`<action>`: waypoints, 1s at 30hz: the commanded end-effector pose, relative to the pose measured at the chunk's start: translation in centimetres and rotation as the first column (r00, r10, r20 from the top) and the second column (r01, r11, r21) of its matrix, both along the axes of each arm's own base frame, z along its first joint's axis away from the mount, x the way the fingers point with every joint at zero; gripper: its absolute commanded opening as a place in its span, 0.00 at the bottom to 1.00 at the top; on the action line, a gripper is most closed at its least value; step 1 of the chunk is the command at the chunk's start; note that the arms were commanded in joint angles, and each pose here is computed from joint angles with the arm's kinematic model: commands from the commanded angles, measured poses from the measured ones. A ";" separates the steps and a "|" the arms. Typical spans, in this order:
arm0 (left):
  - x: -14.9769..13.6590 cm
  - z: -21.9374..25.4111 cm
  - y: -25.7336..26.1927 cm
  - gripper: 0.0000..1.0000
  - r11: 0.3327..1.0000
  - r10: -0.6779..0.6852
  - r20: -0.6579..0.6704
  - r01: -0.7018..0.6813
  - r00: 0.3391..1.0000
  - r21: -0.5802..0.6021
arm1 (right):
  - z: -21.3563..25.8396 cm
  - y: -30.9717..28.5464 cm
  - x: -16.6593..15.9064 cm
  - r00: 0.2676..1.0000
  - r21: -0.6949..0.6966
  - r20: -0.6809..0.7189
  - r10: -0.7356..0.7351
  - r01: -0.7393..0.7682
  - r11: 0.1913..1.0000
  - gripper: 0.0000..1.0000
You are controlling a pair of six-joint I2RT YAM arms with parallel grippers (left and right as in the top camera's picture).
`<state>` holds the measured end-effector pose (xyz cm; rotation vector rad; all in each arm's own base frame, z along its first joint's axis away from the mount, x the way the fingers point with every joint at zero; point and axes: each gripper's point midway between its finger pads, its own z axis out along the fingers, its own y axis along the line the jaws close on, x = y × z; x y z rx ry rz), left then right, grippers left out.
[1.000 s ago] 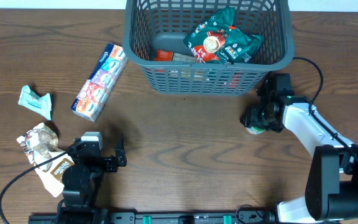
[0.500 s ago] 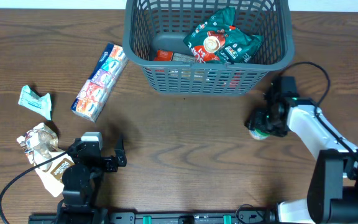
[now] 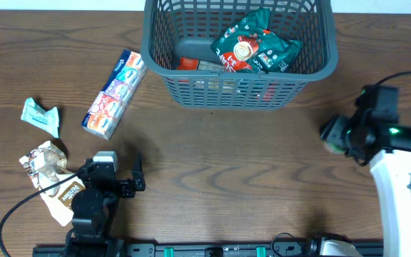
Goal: Pack container
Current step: 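Lift the green-lidded jar with the right gripper and carry it to the basket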
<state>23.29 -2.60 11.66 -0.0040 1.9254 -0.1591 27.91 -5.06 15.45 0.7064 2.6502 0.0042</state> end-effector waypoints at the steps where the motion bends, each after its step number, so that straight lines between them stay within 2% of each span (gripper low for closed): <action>1: 0.1 1.3 0.3 0.99 1.000 0.009 0.029 -0.009 1.000 0.017 | 7.8 -1.0 1.4 0.987 -0.046 0.159 -0.029 0.037 0.998 0.01; 9: 0.1 1.3 0.3 0.98 1.000 0.009 0.029 -0.009 1.000 0.016 | 20.8 0.5 3.2 0.941 -0.077 0.327 0.088 -0.066 0.995 0.01; 16: 0.1 1.3 0.3 0.99 1.000 0.009 0.029 -0.009 1.000 0.016 | 27.2 5.5 8.9 0.820 -0.135 0.459 0.341 -0.315 0.939 0.01; 22: 0.1 1.3 0.3 0.98 1.000 0.009 0.029 -0.009 1.000 0.016 | 26.5 10.3 15.0 0.728 -0.213 0.462 0.506 -0.462 0.861 0.01; 25: 0.1 1.3 0.3 0.99 1.000 0.009 0.029 -0.009 1.000 0.016 | 24.0 12.6 18.2 0.700 -0.232 0.433 0.569 -0.523 0.820 0.01; 30: 0.1 1.3 0.3 0.98 1.000 0.009 0.029 -0.009 1.000 0.016 | 17.9 15.4 22.2 0.694 -0.196 0.348 0.631 -0.604 0.773 0.01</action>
